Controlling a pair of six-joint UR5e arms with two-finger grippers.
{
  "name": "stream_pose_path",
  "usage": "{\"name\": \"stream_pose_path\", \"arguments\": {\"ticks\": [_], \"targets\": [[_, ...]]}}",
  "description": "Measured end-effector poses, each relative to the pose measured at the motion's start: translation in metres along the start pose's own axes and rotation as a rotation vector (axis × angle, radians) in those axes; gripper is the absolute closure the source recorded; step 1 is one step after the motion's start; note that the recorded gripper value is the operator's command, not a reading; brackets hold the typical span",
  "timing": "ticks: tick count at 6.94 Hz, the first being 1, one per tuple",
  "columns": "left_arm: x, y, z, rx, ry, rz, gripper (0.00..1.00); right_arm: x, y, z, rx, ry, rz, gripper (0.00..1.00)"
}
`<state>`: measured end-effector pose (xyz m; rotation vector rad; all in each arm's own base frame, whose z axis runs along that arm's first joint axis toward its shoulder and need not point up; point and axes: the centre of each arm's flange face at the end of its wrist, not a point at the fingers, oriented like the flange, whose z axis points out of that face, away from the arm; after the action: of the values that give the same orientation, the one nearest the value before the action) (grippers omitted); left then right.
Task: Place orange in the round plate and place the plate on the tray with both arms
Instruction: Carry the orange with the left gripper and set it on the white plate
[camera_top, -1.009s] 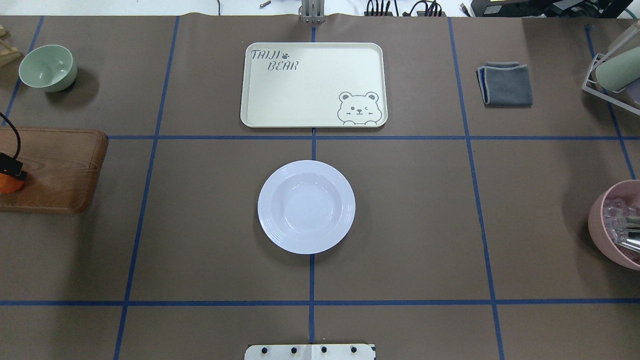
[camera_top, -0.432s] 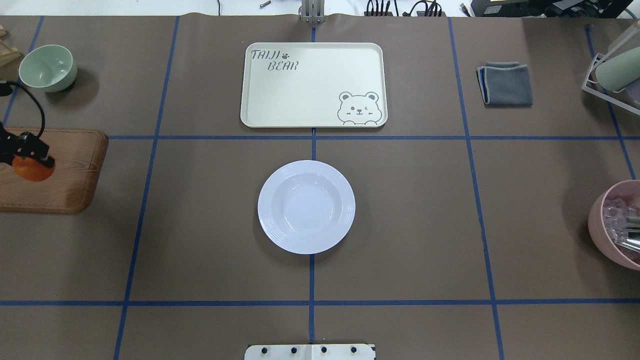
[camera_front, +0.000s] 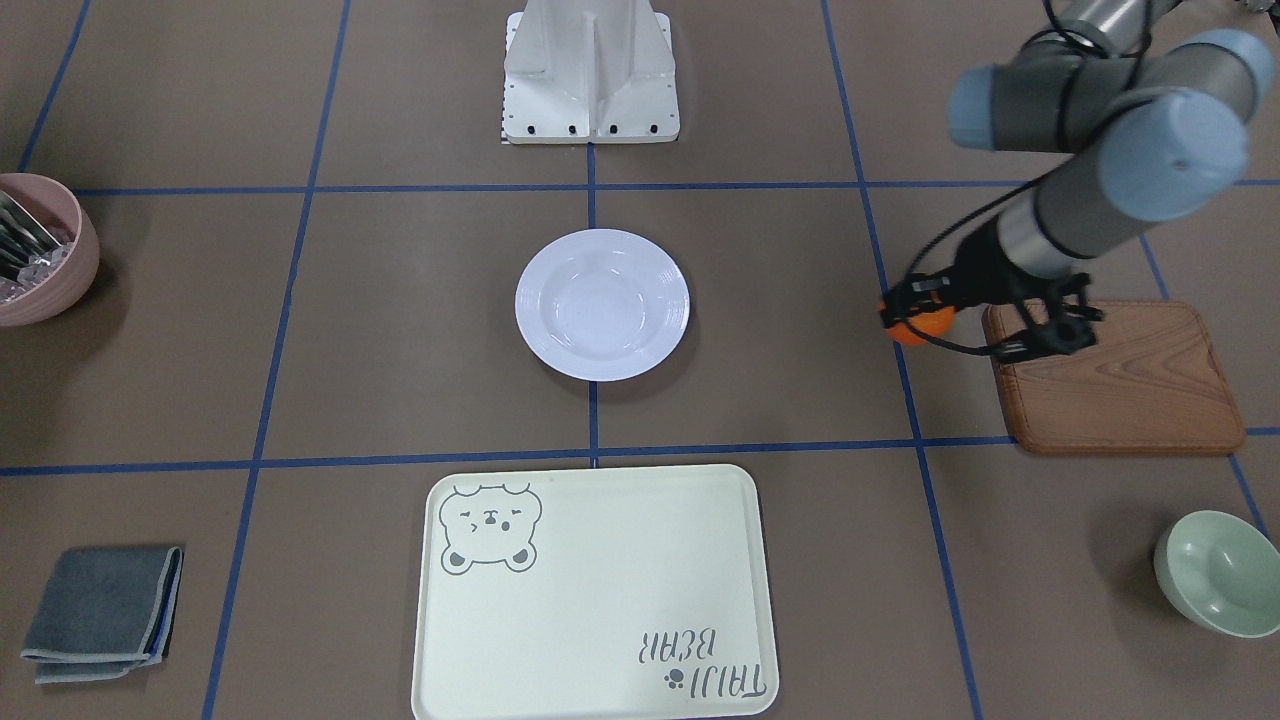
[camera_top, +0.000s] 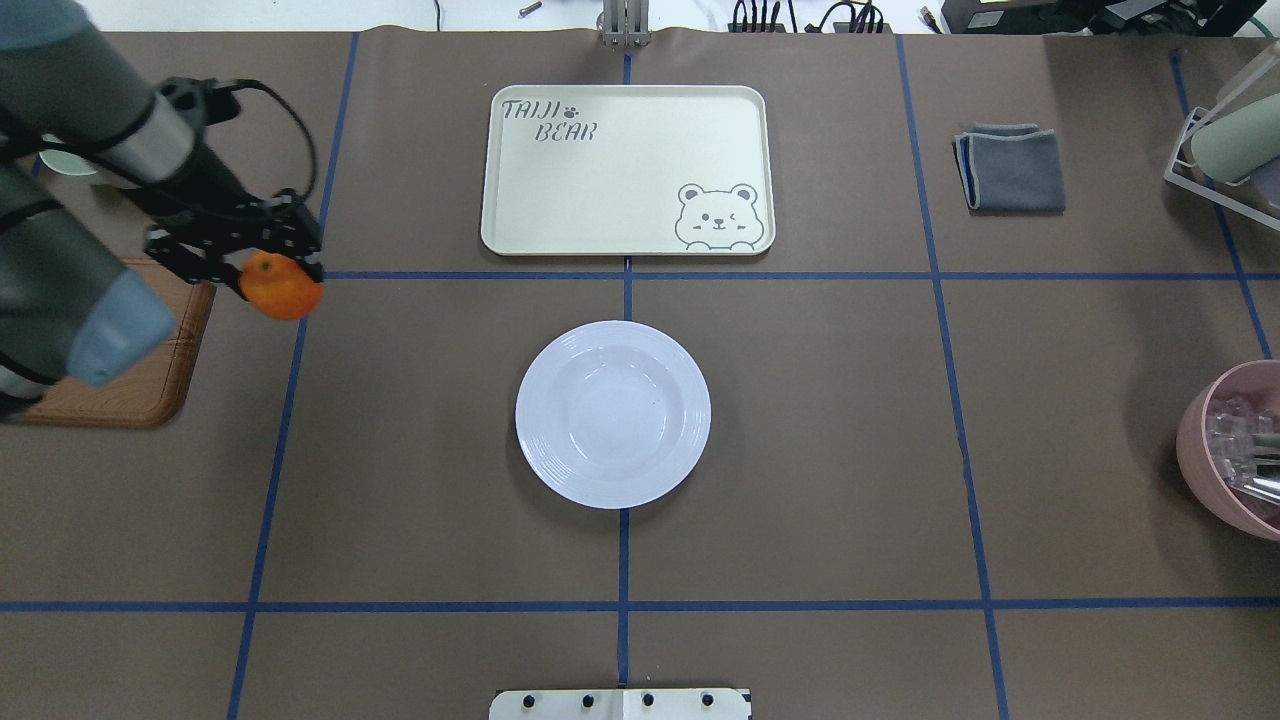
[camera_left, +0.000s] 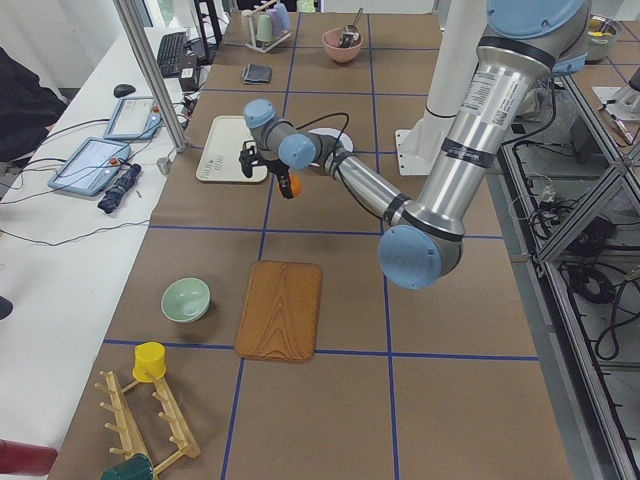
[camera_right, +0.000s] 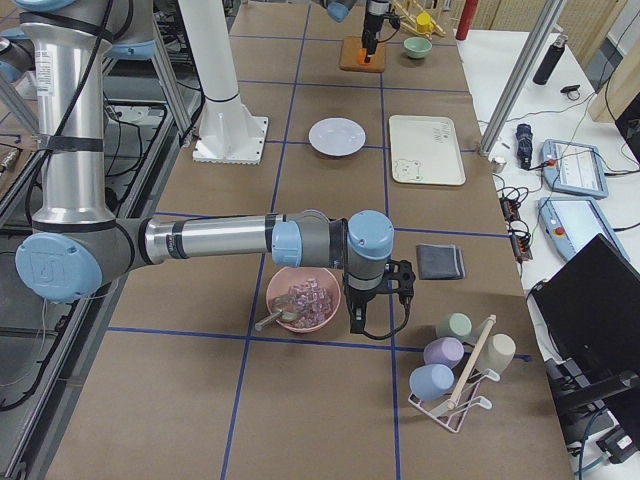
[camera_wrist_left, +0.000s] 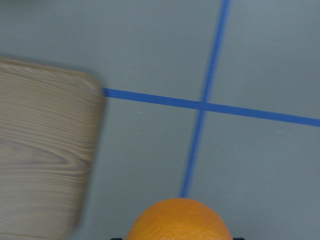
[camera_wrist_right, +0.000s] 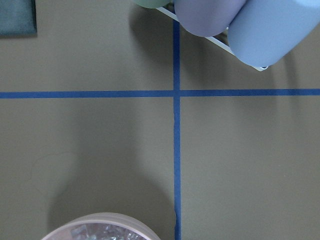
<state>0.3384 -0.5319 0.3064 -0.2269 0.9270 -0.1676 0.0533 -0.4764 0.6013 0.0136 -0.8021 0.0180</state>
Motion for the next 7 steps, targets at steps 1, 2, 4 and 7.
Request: {"name": "stream_pose_path", "arguments": {"ticks": [1,2,4,7], "targets": [[0.071,0.039,0.024,0.008,-0.006,-0.038,1.0,-0.027,-0.01,-0.004,0.01,-0.015,0.01,0.0],[0.123,0.069,0.044,0.005,-0.005,-0.065,1.0,-0.07,-0.026,-0.005,0.03,-0.031,0.029,0.0],[0.193,0.095,0.073,0.012,-0.001,-0.103,1.0,-0.167,-0.044,0.017,0.094,-0.114,0.051,0.0],[0.222,0.098,0.139,0.056,0.02,-0.115,1.0,-0.266,-0.033,0.037,0.139,-0.286,0.115,0.0]]}}
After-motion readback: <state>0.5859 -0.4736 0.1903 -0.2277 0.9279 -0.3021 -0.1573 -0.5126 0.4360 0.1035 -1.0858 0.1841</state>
